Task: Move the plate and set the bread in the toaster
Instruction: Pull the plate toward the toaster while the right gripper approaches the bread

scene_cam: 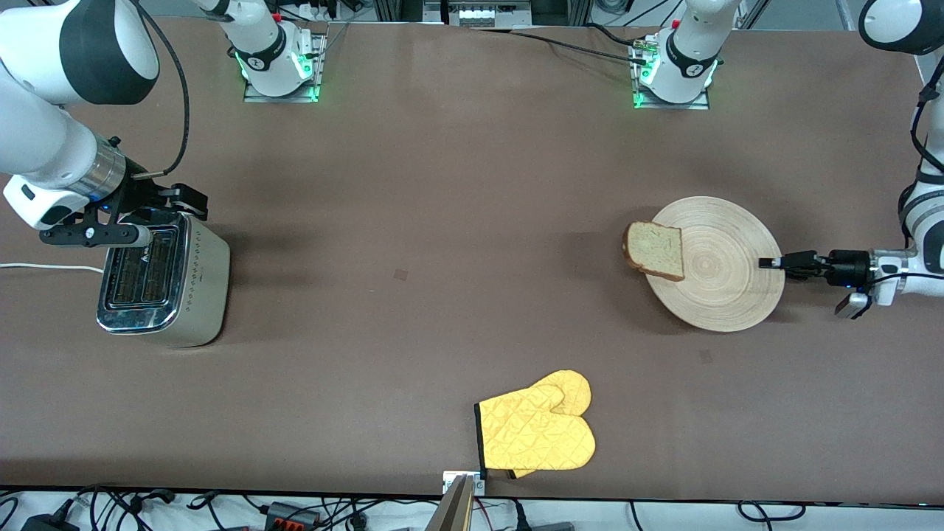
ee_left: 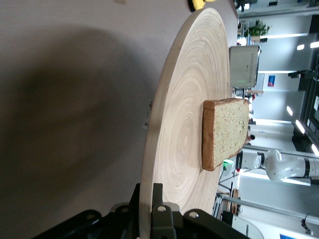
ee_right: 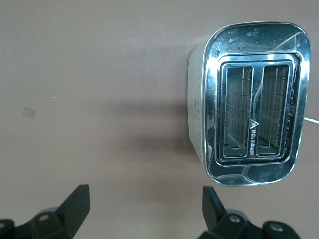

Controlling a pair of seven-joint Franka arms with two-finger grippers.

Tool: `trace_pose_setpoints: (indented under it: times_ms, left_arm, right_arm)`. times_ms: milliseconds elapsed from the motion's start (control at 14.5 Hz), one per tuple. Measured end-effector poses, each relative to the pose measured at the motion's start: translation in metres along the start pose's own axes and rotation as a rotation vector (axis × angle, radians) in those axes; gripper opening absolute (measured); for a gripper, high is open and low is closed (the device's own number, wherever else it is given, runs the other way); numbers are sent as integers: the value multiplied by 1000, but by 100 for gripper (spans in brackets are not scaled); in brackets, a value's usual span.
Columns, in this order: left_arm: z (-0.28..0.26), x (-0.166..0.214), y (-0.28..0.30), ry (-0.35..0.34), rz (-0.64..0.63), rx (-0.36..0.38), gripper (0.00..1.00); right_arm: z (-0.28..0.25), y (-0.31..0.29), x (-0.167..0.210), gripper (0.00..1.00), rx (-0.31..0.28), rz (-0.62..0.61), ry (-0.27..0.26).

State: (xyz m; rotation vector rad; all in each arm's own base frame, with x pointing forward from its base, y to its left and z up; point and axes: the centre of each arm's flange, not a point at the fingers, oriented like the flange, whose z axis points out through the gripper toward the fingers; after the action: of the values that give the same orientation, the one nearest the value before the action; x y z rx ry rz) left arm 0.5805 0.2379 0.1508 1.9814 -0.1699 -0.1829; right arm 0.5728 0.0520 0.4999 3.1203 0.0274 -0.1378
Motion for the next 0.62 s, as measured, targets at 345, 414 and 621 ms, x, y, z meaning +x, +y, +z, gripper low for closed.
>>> trace_pose_setpoints:
  times_ms: [345, 414, 621]
  left_arm:
    - [90, 55, 49, -91, -30, -4, 9]
    - [114, 64, 62, -70, -33, -16, 9]
    - [201, 76, 92, 5, -43, -37, 9]
  right_arm:
    - [1, 0, 0, 100, 0, 0, -2]
    - [2, 0, 1, 100, 0, 0, -3]
    - [4, 0, 2, 100, -1, 0, -7]
